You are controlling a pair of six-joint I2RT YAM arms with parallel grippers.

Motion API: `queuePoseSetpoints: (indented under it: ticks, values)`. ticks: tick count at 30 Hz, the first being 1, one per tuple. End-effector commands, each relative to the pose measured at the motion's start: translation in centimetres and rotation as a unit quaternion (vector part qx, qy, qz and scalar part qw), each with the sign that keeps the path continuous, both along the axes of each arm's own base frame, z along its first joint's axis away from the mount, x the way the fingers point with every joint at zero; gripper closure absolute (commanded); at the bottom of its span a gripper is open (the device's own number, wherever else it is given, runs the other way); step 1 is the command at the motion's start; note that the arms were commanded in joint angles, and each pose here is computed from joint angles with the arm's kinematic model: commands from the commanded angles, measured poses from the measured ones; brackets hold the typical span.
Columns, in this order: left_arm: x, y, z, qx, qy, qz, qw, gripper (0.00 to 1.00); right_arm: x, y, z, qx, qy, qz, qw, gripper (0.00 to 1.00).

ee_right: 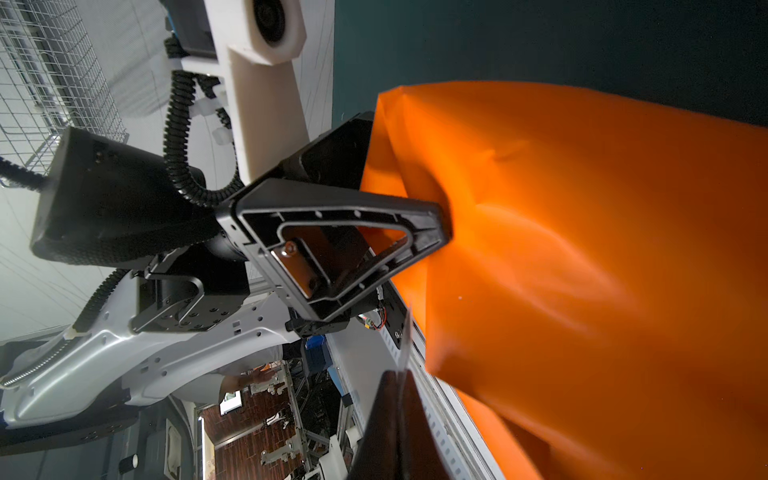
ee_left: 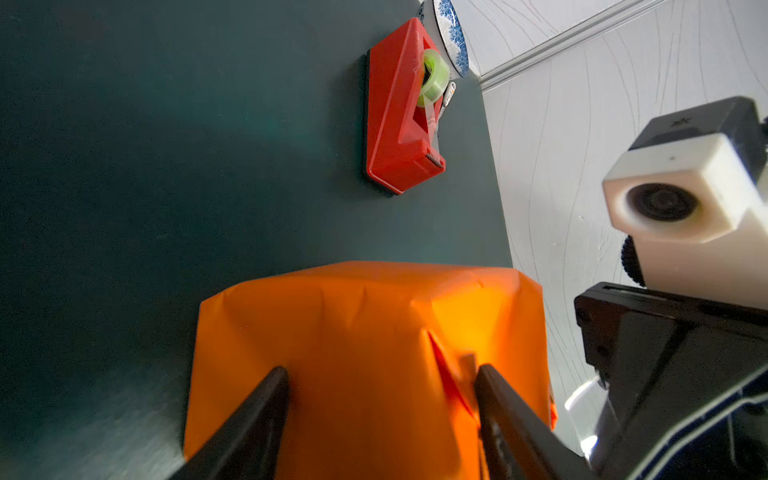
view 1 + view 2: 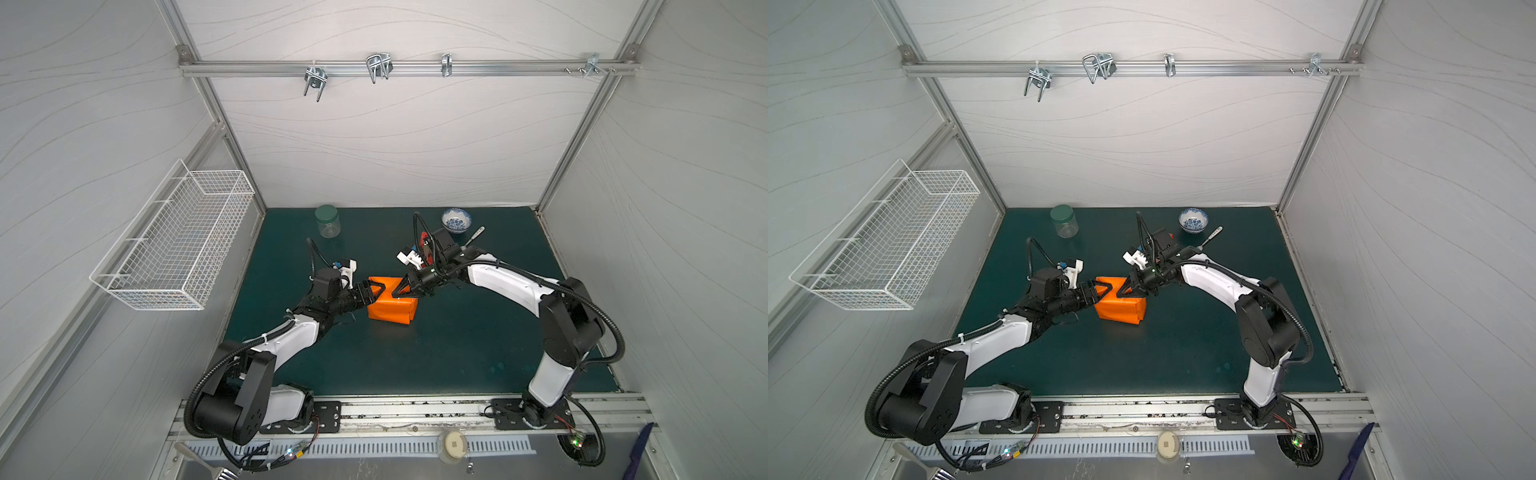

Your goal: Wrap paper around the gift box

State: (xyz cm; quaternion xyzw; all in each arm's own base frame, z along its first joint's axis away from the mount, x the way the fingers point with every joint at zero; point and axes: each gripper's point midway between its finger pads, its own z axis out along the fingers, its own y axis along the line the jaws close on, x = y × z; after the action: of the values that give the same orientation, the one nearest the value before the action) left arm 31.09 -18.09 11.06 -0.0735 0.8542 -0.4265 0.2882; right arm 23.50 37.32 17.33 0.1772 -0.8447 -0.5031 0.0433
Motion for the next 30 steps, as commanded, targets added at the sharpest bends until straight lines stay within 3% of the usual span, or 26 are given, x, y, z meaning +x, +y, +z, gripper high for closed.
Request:
queuePoseSetpoints:
  ticks: [1, 15, 30]
  values:
    - [-2.3, 1.1, -4.2, 0.040, 0.080, 0.009, 0.996, 0.29, -0.1, 0.2, -0.4, -0.004, 0.022, 0.005, 1.000, 1.00]
    - [-2.2, 1.1, -4.2, 0.040, 0.079, 0.010, 0.996, 0.29, 0.0, -0.3, -2.5, -0.026, 0.044, -0.001, 0.999, 1.00]
    - [-2.2, 1.1, -3.8, 0.038, 0.075, 0.010, 0.996, 0.29, -0.6, -1.1, -3.9, -0.031, 0.127, -0.019, 0.991, 1.00]
